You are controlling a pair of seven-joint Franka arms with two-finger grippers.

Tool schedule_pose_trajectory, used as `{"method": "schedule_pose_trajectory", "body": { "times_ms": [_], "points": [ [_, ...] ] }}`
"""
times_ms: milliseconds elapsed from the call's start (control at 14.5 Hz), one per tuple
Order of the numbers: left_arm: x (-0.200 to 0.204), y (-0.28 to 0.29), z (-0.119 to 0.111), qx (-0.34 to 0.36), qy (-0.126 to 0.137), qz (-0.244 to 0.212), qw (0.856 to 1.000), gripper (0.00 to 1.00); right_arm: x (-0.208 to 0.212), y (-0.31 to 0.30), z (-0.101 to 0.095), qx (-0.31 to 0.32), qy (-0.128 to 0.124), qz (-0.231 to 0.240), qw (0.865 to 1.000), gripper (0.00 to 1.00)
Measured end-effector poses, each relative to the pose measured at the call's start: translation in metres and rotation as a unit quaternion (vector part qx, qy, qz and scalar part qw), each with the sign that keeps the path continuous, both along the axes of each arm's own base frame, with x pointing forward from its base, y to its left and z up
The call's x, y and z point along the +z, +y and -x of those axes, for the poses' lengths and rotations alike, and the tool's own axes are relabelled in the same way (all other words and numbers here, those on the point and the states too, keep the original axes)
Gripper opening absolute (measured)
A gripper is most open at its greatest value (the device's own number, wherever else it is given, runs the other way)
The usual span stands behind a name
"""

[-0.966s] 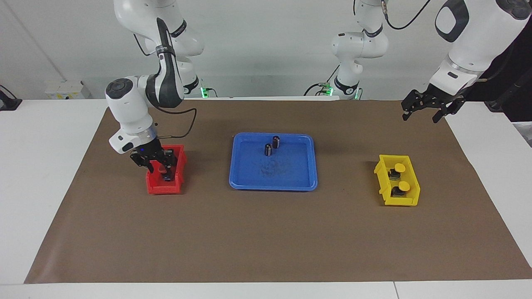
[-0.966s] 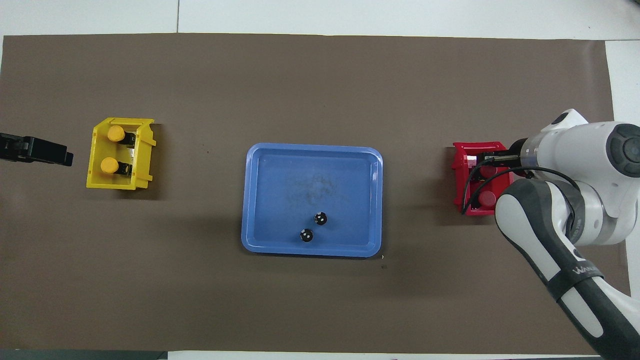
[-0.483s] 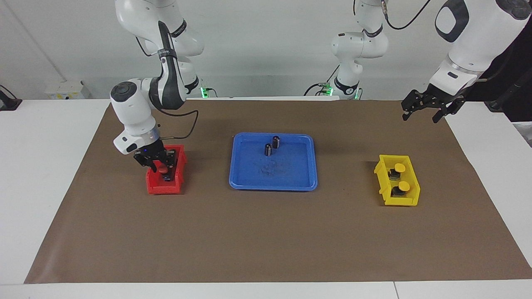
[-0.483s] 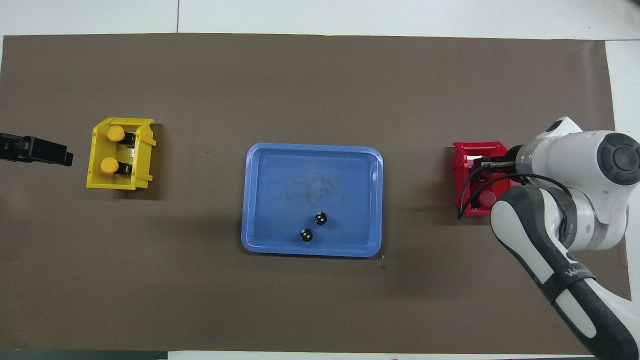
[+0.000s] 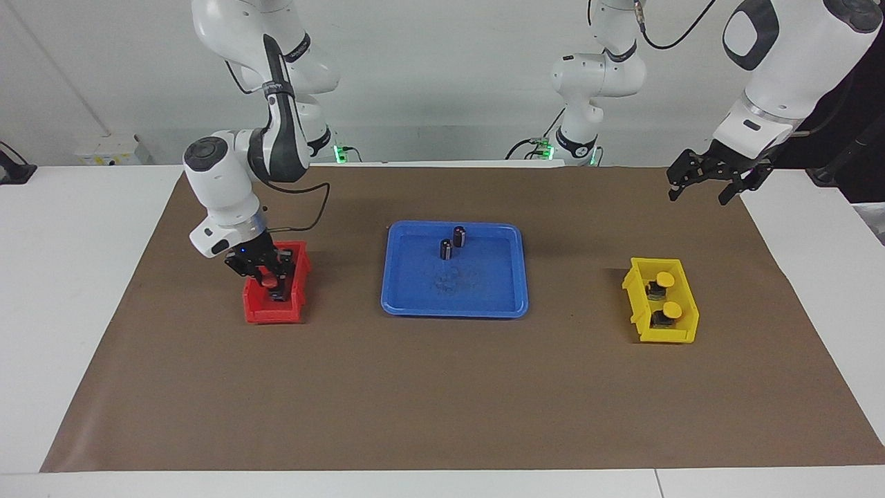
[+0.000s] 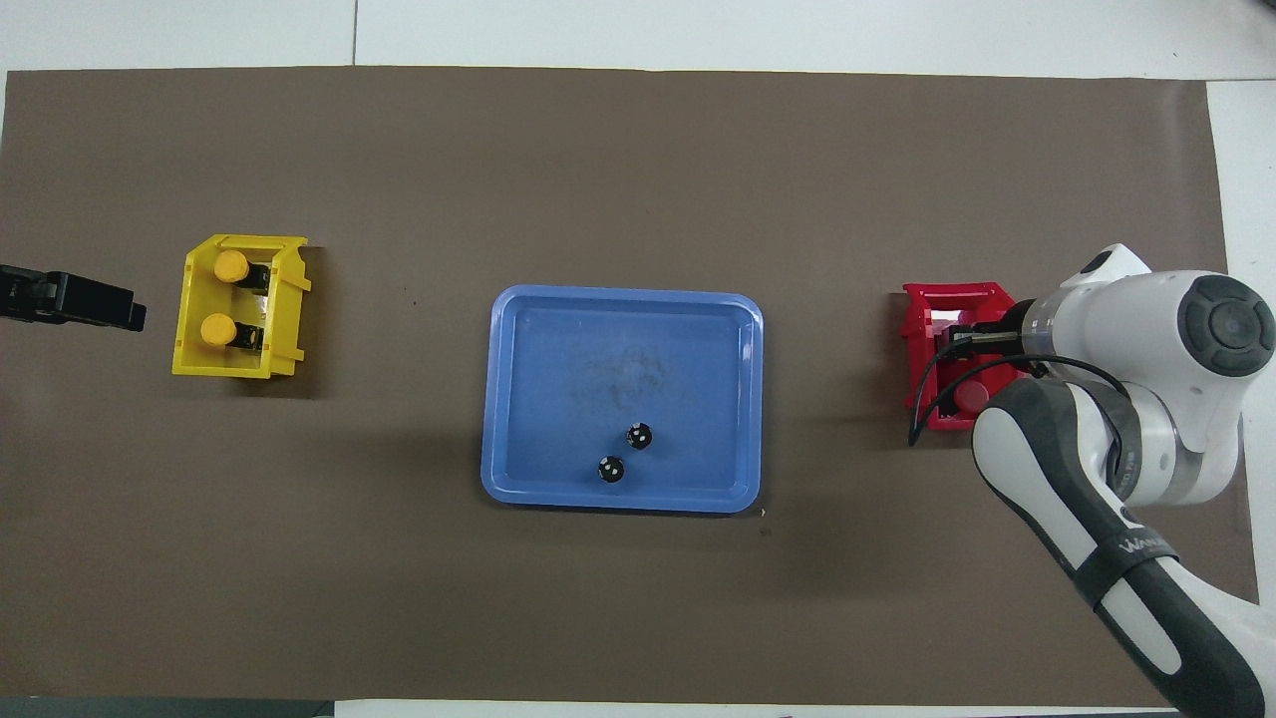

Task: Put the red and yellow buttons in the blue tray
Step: 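Reach the right gripper into the red holder and grasp a red button, then carry the red button to the blue tray while the left gripper grasps a yellow button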

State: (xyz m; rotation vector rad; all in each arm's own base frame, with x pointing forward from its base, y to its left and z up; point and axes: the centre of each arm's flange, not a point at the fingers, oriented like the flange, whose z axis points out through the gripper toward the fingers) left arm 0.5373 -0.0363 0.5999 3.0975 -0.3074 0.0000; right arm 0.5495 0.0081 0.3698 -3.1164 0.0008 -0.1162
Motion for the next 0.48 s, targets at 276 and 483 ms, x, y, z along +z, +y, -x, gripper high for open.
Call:
{"method": "schedule_pose_trajectory", "body": {
  "times_ms": [276, 483],
  "points": [
    [-0.002, 0.002, -0.005, 0.034, -0.020, 0.002, 0.999, 1.00, 0.094, 0.040, -0.035, 0.020, 0.022, -0.002, 1.000, 0.41],
    [-0.048, 0.012, -0.029, 0.053, -0.071, 0.005, 0.996, 0.97, 0.128, 0.129, -0.050, -0.020, 0.001, -0.014, 1.000, 0.41]
  ]
}}
